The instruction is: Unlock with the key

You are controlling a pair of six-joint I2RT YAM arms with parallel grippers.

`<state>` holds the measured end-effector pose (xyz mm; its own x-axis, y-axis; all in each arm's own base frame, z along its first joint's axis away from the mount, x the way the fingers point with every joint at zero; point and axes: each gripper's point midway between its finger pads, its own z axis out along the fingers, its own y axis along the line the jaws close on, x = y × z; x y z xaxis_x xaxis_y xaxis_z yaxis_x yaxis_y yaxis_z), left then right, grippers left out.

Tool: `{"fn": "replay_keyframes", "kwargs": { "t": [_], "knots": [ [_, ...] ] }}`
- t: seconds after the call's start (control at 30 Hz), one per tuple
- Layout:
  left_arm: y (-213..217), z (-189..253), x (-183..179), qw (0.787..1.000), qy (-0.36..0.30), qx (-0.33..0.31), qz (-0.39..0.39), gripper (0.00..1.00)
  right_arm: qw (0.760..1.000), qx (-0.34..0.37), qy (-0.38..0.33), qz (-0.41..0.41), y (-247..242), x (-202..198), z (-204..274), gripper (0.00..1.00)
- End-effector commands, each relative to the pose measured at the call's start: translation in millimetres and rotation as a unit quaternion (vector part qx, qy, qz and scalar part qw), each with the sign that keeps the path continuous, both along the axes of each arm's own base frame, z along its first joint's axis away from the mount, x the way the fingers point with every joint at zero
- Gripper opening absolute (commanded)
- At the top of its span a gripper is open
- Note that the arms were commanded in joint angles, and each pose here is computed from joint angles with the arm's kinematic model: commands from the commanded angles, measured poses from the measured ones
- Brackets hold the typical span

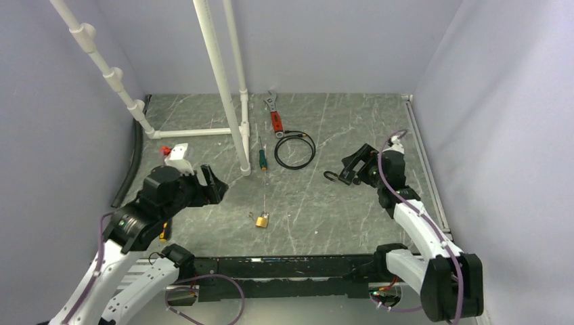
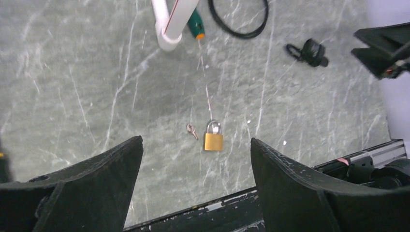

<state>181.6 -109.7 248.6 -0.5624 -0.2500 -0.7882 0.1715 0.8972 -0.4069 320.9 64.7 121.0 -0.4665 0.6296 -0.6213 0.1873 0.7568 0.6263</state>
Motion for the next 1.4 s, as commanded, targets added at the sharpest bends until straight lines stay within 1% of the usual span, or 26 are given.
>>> {"fn": "replay_keyframes", "kwargs": {
  "t": [0.0, 0.07, 0.17, 0.27, 0.33, 0.43, 0.5, 0.7, 0.83, 0.97, 1.17, 1.37],
  "knots": [
    [-16, -39, 9, 0.995, 0.093, -0.012, 0.018, 0.84, 0.995, -0.087, -0.016, 0.048, 27, -13, 25, 0.88],
    [-19, -51, 13, 0.993, 0.115, -0.005, 0.019, 0.81, 0.991, -0.107, -0.012, 0.075, 47, -22, 27, 0.88],
    [-20, -69, 19, 0.989, 0.143, 0.007, 0.032, 0.78, 0.986, -0.112, -0.009, 0.122, 82, -35, 27, 0.87],
    [-33, -89, 23, 0.984, 0.174, 0.001, 0.023, 0.71, 0.981, -0.122, -0.007, 0.149, 107, -42, 26, 0.86],
    [-37, -103, 25, 0.980, 0.198, 0.011, 0.023, 0.67, 0.978, -0.123, -0.008, 0.166, 121, -46, 25, 0.86],
    [-42, -117, 27, 0.977, 0.210, 0.039, 0.020, 0.62, 0.975, -0.120, -0.009, 0.189, 135, -50, 22, 0.86],
    [-51, -123, 29, 0.976, 0.208, 0.059, 0.003, 0.61, 0.973, -0.119, -0.009, 0.200, 142, -52, 19, 0.86],
    [-75, -148, 33, 0.967, 0.217, 0.135, -0.014, 0.60, 0.969, -0.121, 0.001, 0.216, 147, -58, 9, 0.85],
    [-84, -170, 35, 0.957, 0.228, 0.177, -0.020, 0.54, 0.969, -0.122, -0.002, 0.213, 142, -62, 8, 0.86],
    [-94, -185, 36, 0.952, 0.236, 0.194, -0.034, 0.49, 0.969, -0.123, 0.002, 0.214, 140, -66, 3, 0.86],
    [-97, -198, 36, 0.945, 0.243, 0.216, -0.036, 0.46, 0.969, -0.120, 0.004, 0.217, 139, -70, -2, 0.86],
    [-98, -207, 34, 0.940, 0.254, 0.226, -0.041, 0.39, 0.969, -0.124, 0.007, 0.215, 137, -71, -5, 0.86]
  ]
}}
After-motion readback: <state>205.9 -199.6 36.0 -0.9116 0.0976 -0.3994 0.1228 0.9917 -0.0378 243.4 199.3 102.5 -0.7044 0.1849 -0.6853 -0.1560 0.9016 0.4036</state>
